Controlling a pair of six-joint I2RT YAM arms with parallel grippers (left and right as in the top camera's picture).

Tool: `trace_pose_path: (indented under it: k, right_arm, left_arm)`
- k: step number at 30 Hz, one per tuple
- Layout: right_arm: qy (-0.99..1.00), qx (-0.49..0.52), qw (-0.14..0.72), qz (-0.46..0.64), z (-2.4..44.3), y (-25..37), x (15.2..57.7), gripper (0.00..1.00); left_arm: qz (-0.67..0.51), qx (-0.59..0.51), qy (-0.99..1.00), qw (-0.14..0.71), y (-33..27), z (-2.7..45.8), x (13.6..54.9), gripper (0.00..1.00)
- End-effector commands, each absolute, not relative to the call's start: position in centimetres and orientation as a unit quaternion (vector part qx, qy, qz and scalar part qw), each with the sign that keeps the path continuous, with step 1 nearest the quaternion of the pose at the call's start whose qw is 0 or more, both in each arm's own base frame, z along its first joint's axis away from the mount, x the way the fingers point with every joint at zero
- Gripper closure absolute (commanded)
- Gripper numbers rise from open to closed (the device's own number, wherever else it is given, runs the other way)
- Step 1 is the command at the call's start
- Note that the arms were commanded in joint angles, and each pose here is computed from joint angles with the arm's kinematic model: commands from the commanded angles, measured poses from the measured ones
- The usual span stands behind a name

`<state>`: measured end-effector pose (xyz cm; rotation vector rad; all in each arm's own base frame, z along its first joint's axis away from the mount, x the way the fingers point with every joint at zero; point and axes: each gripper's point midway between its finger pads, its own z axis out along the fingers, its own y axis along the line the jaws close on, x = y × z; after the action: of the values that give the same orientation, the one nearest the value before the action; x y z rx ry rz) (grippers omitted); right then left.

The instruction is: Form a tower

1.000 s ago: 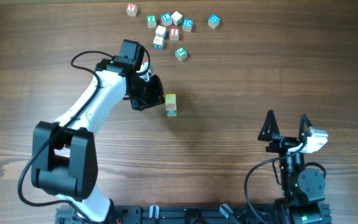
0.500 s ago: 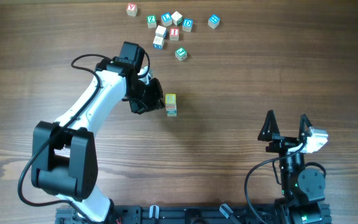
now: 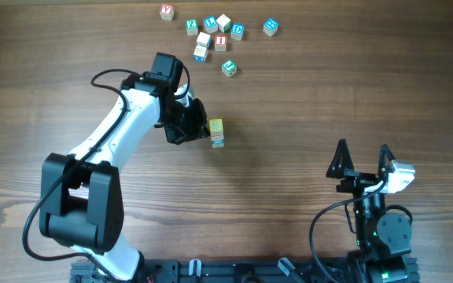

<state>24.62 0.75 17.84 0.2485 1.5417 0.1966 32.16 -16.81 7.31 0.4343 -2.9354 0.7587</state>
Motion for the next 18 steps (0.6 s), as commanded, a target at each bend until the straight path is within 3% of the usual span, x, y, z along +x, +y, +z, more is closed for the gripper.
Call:
trace_pose_path:
  k: [1, 6, 14, 18]
  right_arm:
    - [0.690, 0.112, 0.711, 0.077, 18.0, 0.4, 24.6, 0.00]
    - [0.690, 0.112, 0.711, 0.077, 18.0, 0.4, 24.6, 0.00]
    - [0.691, 0.112, 0.710, 0.077, 18.0, 0.4, 24.6, 0.00]
    - [0.691, 0.112, 0.710, 0.077, 18.0, 0.4, 24.6, 0.00]
  left_arm:
    - [0.199, 0.139, -0.970, 0.019, -15.3, 6.4, 32.7, 0.96]
    - [0.153, 0.170, -0.972, -0.048, -11.2, 8.6, 36.5, 0.96]
    - [0.109, 0.142, -0.943, -0.281, -7.9, 24.7, 46.7, 0.96]
    - [0.107, 0.138, -0.926, -0.335, -8.5, 24.7, 50.4, 0.94]
